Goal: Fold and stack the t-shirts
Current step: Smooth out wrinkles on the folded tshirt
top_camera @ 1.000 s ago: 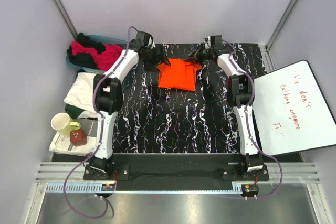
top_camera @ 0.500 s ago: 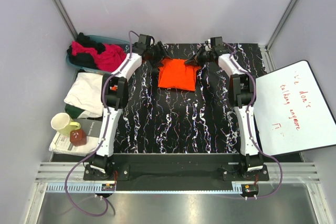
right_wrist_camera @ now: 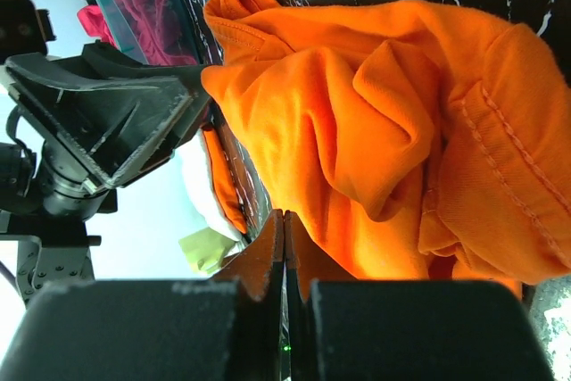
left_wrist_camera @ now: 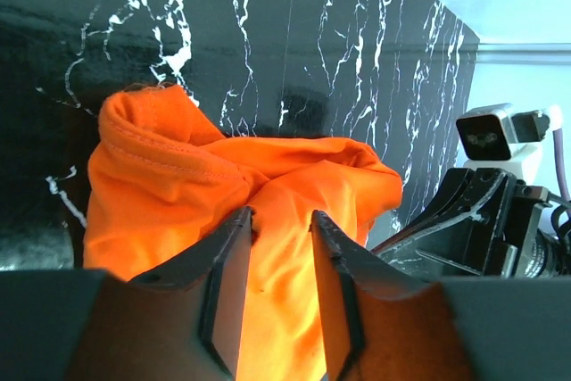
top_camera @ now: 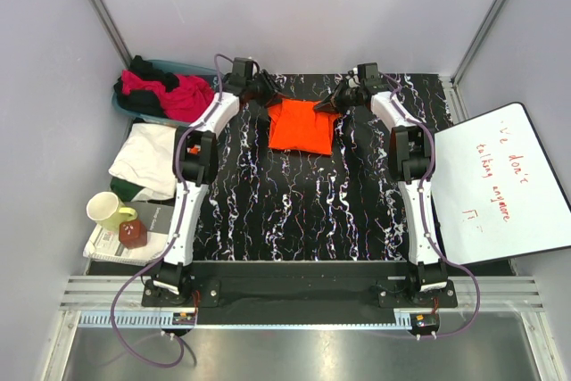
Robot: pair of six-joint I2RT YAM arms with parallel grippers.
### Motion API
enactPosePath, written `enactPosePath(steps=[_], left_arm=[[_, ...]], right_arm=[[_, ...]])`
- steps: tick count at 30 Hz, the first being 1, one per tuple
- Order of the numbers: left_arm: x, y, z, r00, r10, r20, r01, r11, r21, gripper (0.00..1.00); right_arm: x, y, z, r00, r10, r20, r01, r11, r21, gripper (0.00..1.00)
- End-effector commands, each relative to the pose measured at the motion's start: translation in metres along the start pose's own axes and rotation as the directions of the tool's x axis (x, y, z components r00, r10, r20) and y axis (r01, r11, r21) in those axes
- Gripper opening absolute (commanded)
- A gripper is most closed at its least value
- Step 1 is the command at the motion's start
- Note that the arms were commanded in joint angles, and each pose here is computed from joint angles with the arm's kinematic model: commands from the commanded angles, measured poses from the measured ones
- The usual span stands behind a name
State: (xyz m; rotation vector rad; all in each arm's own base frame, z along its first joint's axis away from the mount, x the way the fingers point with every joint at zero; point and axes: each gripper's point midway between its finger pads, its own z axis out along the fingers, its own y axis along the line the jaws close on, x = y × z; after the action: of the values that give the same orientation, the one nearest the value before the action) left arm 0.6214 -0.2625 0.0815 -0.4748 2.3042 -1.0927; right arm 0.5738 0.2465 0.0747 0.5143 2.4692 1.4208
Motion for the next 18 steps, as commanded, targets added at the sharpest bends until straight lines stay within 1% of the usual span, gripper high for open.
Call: enactPosePath(steps=[1, 2, 4, 6, 8, 9, 13, 15, 18], left_arm=[[-0.005, -0.023, 0.002, 1.000, 0.012, 0.004, -0.012, 0.995, 0.102, 0.37], [-0.004, -0.022, 0.003, 1.000, 0.011, 0.002, -0.011, 0.995, 0.102, 0.41], [-0.001, -0.019, 0.004, 1.000, 0.008, -0.008, -0.007, 0.995, 0.100, 0.41], [-0.003, -0.019, 0.005, 1.000, 0.006, -0.003, -0.005, 0.994, 0.107, 0.33], [-0.005, -0.019, 0.006, 1.000, -0.004, 0.004, 0.004, 0.994, 0.110, 0.18], [-0.007, -0.019, 0.004, 1.000, -0.009, 0.009, 0.008, 0.994, 0.110, 0.00], [-0.030, -0.020, -0.007, 0.997, -0.018, 0.071, 0.009, 0.994, 0.113, 0.00], [-0.038, -0.020, -0.011, 0.996, -0.021, 0.089, 0.011, 0.993, 0.114, 0.00], [-0.047, -0.010, -0.014, 0.994, -0.034, 0.100, 0.023, 0.994, 0.105, 0.00]], right_arm=[[-0.005, 0.010, -0.006, 0.999, -0.028, 0.017, 0.028, 1.000, -0.009, 0.00], [-0.006, 0.010, -0.006, 0.999, -0.030, 0.019, 0.030, 0.999, -0.009, 0.00], [-0.006, 0.009, -0.005, 0.999, -0.029, 0.018, 0.029, 1.000, -0.007, 0.00], [-0.007, 0.008, -0.006, 0.999, -0.028, 0.023, 0.028, 1.000, -0.004, 0.00], [-0.007, 0.006, -0.005, 0.999, -0.024, 0.023, 0.024, 1.000, 0.001, 0.00], [-0.007, 0.006, -0.005, 0.999, -0.025, 0.024, 0.025, 1.000, 0.002, 0.00], [-0.004, 0.001, -0.004, 0.999, -0.027, 0.024, 0.027, 0.999, 0.020, 0.00], [-0.006, -0.001, -0.006, 0.999, -0.033, 0.038, 0.031, 0.999, 0.034, 0.00], [-0.005, -0.007, -0.004, 0.999, -0.022, 0.039, 0.020, 0.999, 0.047, 0.00]])
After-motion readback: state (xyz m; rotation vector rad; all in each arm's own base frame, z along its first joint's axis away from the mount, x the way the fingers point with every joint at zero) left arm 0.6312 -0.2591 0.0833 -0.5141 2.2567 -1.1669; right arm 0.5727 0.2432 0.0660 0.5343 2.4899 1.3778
